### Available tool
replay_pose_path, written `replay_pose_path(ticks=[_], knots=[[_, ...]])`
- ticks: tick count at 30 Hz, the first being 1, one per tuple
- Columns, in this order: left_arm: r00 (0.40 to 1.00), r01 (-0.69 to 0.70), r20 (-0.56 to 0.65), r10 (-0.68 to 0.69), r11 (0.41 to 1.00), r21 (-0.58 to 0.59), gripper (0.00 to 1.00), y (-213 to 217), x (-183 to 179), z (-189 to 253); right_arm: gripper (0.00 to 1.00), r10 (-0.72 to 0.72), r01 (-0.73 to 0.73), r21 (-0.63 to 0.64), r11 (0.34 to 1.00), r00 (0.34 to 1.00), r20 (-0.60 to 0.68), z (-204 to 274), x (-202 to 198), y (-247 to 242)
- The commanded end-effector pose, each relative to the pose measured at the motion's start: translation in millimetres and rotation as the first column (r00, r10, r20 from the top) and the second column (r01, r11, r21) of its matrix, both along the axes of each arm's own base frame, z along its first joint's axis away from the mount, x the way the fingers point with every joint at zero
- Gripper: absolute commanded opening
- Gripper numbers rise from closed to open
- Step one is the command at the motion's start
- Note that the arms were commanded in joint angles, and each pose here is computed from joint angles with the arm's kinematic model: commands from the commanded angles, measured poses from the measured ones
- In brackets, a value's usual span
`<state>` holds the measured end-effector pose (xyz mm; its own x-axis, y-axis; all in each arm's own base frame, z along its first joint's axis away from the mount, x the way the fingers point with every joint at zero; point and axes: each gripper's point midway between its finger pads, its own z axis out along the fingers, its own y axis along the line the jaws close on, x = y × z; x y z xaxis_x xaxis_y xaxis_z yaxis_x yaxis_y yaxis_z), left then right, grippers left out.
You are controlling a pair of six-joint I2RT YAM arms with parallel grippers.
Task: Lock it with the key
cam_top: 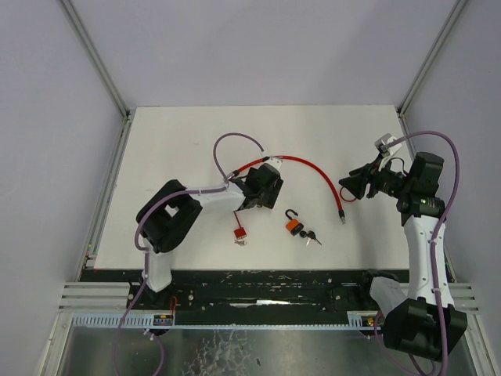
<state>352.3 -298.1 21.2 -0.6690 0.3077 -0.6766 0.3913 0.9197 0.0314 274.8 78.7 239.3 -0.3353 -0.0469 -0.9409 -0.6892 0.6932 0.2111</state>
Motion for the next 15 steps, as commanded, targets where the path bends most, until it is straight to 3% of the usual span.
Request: replay_pose_path(ticks=[1, 5, 15], knots=[[1.0, -0.014, -0.015, 0.014, 1.0, 0.018, 0.63, -2.3, 5.0, -2.6, 0.58, 0.005, -0.005, -0.015, 1.0, 1.0, 0.02, 0.4, 1.6, -0.1], [0.999, -0.01, -0.034, 0.011, 1.0, 0.026, 0.58, -1.9, 3.4, -7.7, 0.58, 0.006, -0.006, -0.016, 1.0, 1.0, 0.022, 0.6, 1.5, -0.2], [0.998, 0.0, -0.068, 0.001, 1.0, 0.015, 0.57, -2.2, -0.6, -9.9, 0.58, 0.01, -0.01, -0.015, 1.0, 1.0, 0.025, 1.2, 0.5, 0.6]])
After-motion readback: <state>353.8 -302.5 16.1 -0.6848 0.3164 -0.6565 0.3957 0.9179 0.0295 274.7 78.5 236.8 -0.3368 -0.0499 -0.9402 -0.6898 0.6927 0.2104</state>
